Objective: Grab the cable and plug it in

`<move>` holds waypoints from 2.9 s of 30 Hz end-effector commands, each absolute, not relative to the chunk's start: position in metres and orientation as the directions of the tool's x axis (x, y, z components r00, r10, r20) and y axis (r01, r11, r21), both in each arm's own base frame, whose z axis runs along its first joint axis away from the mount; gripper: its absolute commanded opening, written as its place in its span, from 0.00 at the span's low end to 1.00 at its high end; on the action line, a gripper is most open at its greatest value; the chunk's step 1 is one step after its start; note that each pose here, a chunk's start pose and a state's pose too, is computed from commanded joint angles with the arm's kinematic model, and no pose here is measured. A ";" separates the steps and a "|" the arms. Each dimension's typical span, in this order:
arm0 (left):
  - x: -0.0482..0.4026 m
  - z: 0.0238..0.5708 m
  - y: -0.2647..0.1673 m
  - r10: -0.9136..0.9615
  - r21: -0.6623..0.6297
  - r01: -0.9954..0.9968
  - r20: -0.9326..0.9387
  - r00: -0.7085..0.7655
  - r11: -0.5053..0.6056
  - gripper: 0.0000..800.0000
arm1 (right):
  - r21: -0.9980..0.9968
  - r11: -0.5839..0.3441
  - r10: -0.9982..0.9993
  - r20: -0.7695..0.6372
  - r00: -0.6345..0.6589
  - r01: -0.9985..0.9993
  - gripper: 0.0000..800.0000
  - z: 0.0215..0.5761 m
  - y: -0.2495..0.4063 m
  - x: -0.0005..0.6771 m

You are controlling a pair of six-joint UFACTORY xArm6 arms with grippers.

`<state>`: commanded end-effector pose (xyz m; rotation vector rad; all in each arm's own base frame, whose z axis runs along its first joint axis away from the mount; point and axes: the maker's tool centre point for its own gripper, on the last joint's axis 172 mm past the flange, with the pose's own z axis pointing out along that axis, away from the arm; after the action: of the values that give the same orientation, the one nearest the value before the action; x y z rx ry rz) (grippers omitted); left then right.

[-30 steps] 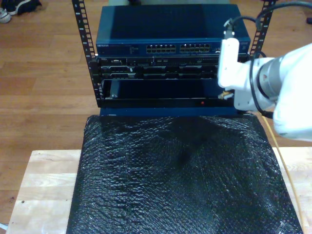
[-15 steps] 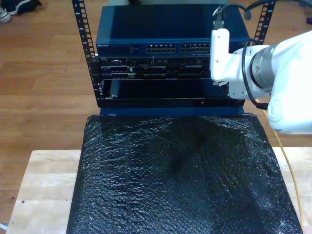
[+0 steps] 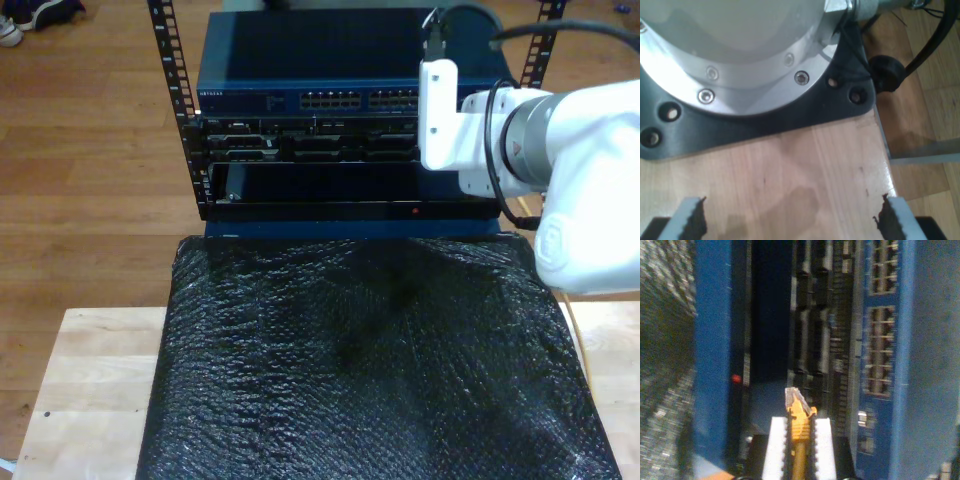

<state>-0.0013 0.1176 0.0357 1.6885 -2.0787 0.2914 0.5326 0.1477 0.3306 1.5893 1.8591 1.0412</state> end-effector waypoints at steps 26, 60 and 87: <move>-0.001 0.036 0.118 -0.873 0.113 -0.966 0.463 -0.154 0.231 1.00 | 0.848 0.065 0.970 0.069 -0.231 0.526 0.00 0.332 0.153 0.554; -0.001 0.036 0.118 -0.873 0.113 -0.966 0.463 -0.154 0.231 1.00 | 0.958 0.015 0.979 0.045 -0.199 0.288 0.00 0.321 0.140 0.556; -0.001 0.036 0.118 -0.873 0.113 -0.967 0.463 -0.153 0.229 1.00 | 0.997 -0.006 0.983 0.018 -0.180 0.072 0.00 0.323 0.139 0.569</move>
<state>-0.0013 0.1176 0.0357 1.6900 -2.0773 0.2909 0.5685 0.1394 0.3233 1.1794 1.3906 1.3172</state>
